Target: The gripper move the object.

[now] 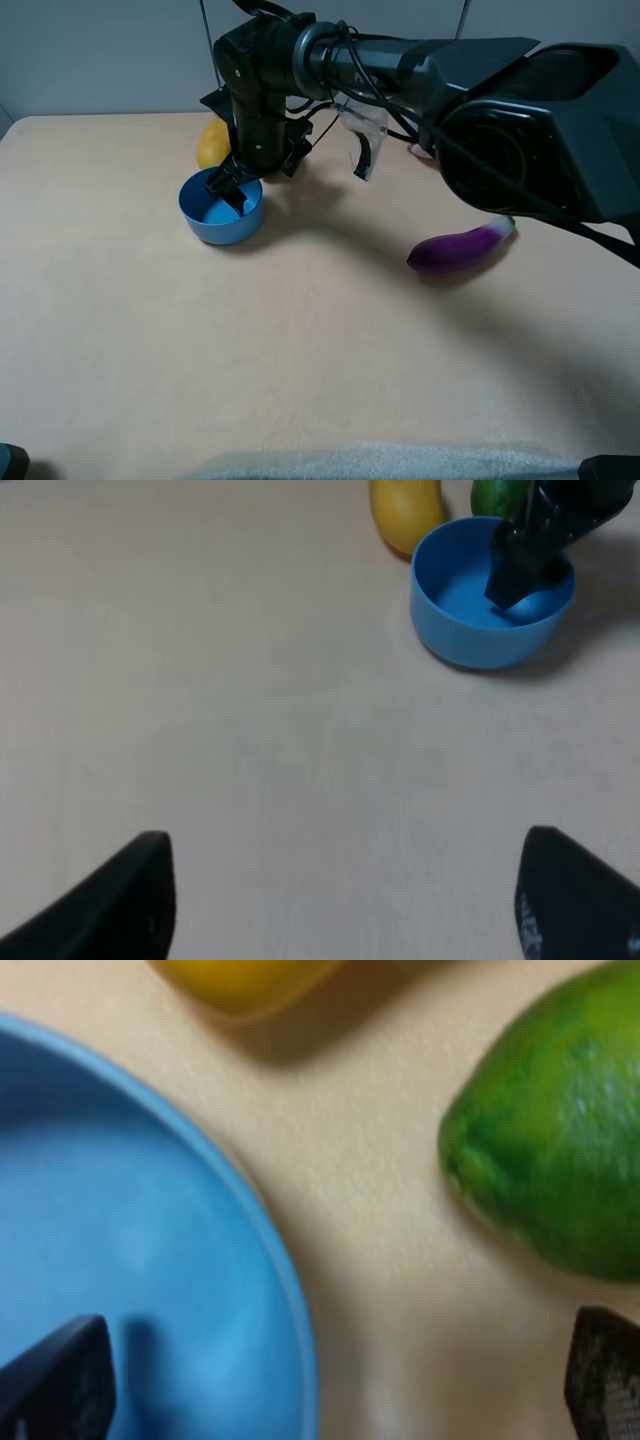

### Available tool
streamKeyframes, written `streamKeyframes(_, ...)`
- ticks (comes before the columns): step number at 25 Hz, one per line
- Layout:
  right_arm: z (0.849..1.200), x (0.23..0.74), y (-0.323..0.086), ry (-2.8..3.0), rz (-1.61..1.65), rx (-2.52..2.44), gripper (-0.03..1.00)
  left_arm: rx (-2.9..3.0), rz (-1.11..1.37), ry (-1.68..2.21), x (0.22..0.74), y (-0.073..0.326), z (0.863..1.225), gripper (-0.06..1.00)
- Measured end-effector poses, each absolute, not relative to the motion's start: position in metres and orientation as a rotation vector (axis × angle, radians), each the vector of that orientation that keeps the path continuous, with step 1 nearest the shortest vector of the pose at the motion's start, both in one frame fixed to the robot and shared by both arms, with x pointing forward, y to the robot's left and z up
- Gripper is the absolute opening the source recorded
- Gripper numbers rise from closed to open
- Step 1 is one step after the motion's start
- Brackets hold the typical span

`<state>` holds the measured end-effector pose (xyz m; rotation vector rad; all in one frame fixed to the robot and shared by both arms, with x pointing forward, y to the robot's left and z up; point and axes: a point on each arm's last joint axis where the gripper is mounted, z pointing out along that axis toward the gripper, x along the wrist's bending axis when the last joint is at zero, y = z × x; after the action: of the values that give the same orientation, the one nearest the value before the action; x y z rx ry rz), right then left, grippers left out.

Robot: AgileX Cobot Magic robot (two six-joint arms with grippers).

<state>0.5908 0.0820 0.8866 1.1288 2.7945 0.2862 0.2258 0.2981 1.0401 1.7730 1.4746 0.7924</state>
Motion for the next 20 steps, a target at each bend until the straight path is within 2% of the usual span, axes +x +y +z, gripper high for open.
streamKeyframes(4, 0.916, 0.587, 0.077, 2.785, 0.276, 1.158, 0.68, 1.773, 0.792, 1.475, 0.226, 0.298, 1.04, 0.76)
streamKeyframes(10, 0.99, 0.585, 0.058, 2.712, 0.374, 1.247, 0.68, 1.773, 0.793, 1.475, 0.226, 0.298, 1.04, 0.76)
streamKeyframes(14, 1.049, 0.593, 0.028, 2.599, 0.511, 1.305, 0.68, 1.773, 0.793, 1.475, 0.226, 0.298, 1.04, 0.76)
streamKeyframes(20, 1.128, 0.605, -0.039, 2.393, 0.694, 1.411, 0.68, 1.773, 0.794, 1.475, 0.226, 0.298, 1.04, 0.76)
